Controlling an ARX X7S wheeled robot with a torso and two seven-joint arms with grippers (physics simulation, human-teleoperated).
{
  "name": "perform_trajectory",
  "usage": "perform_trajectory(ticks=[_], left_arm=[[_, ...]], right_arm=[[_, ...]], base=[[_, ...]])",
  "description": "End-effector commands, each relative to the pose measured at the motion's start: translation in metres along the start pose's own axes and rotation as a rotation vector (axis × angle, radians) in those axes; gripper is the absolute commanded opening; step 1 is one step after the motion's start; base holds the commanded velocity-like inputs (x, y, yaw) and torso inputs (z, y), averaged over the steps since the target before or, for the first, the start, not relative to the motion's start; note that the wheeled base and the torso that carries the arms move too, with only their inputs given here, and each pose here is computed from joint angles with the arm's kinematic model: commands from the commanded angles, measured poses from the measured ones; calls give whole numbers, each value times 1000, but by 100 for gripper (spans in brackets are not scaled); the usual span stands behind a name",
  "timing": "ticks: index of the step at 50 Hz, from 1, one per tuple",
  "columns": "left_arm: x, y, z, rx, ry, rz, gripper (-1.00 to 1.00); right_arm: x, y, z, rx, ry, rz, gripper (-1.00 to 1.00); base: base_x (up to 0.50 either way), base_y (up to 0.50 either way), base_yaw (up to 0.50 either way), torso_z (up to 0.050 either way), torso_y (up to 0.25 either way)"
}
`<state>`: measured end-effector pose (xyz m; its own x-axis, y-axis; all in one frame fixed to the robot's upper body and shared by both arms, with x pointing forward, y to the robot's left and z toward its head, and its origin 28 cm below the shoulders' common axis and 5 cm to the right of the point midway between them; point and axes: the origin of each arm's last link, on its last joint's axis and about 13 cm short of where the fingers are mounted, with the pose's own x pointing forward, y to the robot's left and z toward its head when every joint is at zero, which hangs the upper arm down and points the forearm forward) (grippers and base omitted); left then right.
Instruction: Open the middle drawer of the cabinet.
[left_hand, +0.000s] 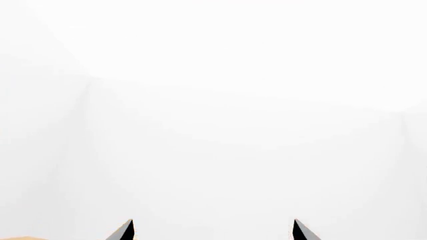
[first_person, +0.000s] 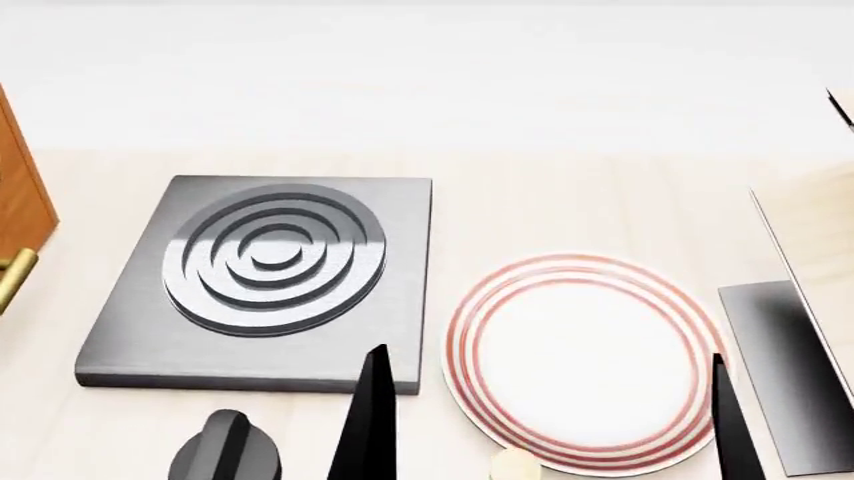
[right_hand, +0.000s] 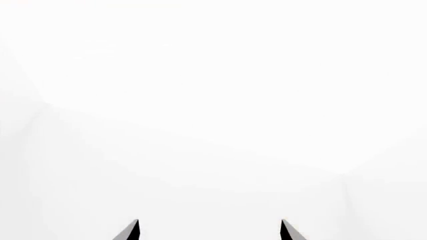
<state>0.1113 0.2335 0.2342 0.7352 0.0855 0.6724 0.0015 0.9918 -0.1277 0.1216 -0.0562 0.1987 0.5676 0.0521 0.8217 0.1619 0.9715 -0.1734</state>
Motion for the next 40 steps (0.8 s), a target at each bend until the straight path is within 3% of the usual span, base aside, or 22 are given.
perform_trajectory(ticks=[1, 24, 34, 40], left_arm=[[4, -3, 1, -22, -42, -23, 100], [8, 2, 5, 16, -65, -17, 100], [11, 2, -4, 127, -52, -107, 100], [29, 9, -5, 254, -90, -170, 100]], right_arm=[[3, -2, -1, -25, -7, 3, 100], [1, -2, 1, -44, -14, -6, 100], [1, -5, -1, -43, -5, -8, 100], [2, -5, -3, -43, 6, -5, 100]], base=[[441, 0, 0, 0, 0], [46, 0, 0, 0, 0], [0, 0, 0, 0, 0], [0, 0, 0, 0, 0]])
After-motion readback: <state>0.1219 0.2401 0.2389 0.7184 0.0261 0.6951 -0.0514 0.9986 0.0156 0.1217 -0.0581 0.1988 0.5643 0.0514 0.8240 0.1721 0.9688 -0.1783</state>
